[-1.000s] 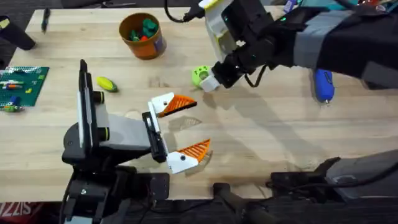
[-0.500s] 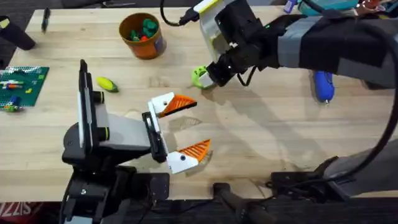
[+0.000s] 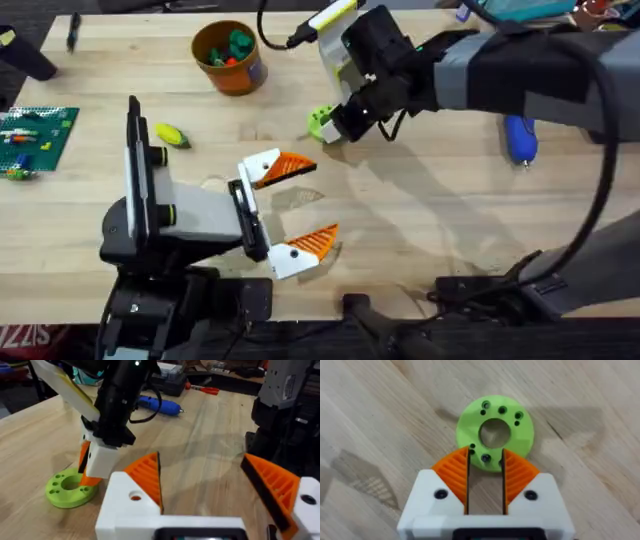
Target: Pick up the gripper from the table and insert it into the empty holder that is missing its gripper. Then pick up a screw, insert it into the mounting hole, and use the screwdriver to tighten it. Finally, clean up the table by picking up the vegetable and placing it into the bucket.
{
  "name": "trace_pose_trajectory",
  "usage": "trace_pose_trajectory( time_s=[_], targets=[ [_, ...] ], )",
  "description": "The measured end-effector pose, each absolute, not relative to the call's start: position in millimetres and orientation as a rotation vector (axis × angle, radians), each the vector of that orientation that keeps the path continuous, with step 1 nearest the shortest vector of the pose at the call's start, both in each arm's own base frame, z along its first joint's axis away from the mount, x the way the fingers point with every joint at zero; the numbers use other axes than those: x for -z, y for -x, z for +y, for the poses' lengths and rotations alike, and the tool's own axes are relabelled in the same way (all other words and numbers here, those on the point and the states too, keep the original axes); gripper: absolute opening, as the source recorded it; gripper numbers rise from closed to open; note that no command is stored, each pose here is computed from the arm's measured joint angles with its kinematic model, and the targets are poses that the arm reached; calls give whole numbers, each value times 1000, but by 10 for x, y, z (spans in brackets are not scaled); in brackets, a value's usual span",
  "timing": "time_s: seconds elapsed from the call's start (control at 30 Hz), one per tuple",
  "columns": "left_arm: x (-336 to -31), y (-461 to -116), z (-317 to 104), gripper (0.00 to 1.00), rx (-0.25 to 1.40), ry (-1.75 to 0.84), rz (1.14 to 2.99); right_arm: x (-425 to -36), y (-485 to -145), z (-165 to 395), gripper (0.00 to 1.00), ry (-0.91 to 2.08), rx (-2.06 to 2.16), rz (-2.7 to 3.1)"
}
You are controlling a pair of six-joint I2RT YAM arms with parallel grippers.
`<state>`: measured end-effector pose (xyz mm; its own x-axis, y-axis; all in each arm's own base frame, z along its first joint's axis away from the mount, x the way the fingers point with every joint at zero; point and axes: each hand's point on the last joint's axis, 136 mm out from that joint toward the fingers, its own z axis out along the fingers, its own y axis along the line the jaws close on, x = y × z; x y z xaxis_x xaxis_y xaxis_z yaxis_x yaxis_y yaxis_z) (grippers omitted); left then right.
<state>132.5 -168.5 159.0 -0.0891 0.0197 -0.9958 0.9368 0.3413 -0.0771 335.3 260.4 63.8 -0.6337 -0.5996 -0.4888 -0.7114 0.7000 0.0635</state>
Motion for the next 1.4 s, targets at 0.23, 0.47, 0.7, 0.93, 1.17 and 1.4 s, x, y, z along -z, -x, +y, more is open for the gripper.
trace_pose_trajectory(
  time_s=[0.23, 0.47, 0.7, 0.93, 1.17, 1.4],
  targets=[
    [-1590, -1325, -1685, 985, 990, -931, 1440, -601, -3339, 2615, 321, 1020, -348, 2480],
    [-1590, -1325, -1685, 985, 990, -931, 1440, -606, -3362, 2630, 319, 1017, -350, 2470],
    [-1590, -1325, -1685, 985, 990, -931, 1440, -589, -3374, 2642, 278, 1018, -347, 2468],
    [-1589, -1325, -1684, 985, 990, -931, 1440, -585, -3381, 2638, 186, 1016, -341, 2468],
    [-1590, -1325, -1685, 985, 990, -931, 1440, -579, -3363, 2626, 146, 1019, -339, 2479],
    [-1589, -1326, -1684, 985, 990, -931, 1441, -580, -3362, 2624, 102, 1020, -338, 2480]
  ],
)
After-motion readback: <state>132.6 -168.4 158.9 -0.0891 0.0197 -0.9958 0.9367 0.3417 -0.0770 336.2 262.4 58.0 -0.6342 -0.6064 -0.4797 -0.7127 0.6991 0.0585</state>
